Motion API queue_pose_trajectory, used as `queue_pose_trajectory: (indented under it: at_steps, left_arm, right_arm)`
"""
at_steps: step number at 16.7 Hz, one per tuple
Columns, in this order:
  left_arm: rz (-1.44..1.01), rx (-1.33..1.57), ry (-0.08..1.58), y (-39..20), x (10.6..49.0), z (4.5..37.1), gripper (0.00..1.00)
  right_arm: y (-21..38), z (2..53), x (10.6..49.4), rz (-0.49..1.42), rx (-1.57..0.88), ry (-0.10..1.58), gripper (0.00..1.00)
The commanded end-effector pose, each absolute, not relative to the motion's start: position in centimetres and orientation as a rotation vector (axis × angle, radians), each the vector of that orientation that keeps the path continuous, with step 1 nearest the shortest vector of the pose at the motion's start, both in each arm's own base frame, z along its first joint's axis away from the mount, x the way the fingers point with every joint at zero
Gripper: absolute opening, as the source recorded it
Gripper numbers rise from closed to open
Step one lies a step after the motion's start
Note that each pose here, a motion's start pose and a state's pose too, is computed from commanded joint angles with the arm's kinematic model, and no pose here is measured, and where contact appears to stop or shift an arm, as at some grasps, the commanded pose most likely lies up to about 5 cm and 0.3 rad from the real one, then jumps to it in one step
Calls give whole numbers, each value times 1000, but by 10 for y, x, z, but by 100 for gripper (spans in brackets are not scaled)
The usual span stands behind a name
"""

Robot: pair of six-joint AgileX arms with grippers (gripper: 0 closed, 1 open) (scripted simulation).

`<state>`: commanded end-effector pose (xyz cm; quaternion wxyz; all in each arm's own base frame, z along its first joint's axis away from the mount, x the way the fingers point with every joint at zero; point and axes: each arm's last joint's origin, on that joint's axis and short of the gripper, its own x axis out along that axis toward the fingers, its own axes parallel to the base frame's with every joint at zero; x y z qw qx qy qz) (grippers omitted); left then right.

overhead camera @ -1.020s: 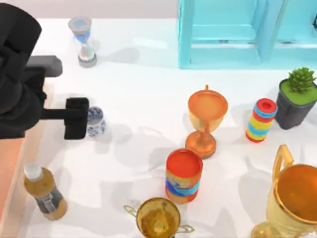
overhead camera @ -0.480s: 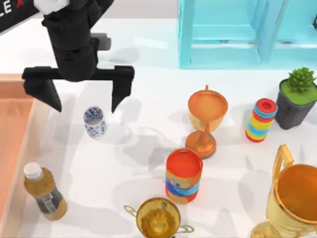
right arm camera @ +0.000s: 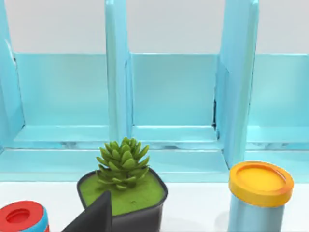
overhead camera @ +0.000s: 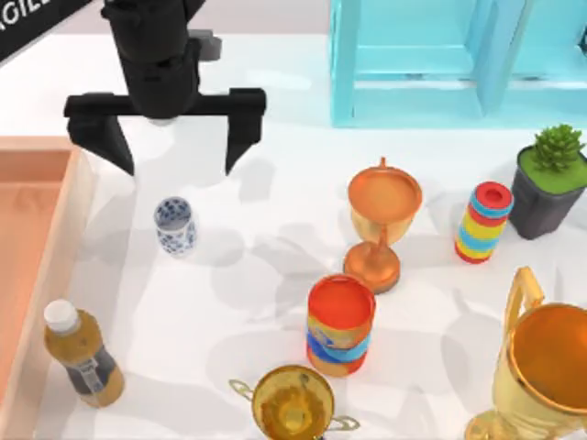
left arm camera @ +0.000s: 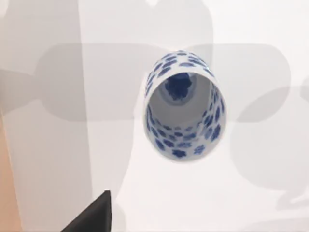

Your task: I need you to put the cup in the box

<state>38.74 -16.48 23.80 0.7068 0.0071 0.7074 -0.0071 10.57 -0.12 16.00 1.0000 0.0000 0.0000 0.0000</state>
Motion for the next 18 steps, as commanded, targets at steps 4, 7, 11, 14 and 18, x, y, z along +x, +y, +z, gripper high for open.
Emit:
queue_pose_trajectory:
  at_steps: [4, 7, 11, 14, 18]
  left_arm:
    - [-14, 12, 1569, -163, 388, 238, 100]
    - [-15, 18, 1577, -164, 389, 217, 100]
    - [-19, 12, 1561, -166, 391, 166, 100]
    - [-16, 15, 1571, -165, 388, 140, 100]
    - [-16, 16, 1572, -165, 387, 138, 100]
  right_arm:
    - [-1, 160, 106, 0, 0, 0, 100]
    - [-1, 160, 106, 0, 0, 0, 100]
    - [-1, 160, 106, 0, 0, 0, 100]
    - [-1, 160, 106, 0, 0, 0, 100]
    - [-1, 160, 106, 0, 0, 0, 100]
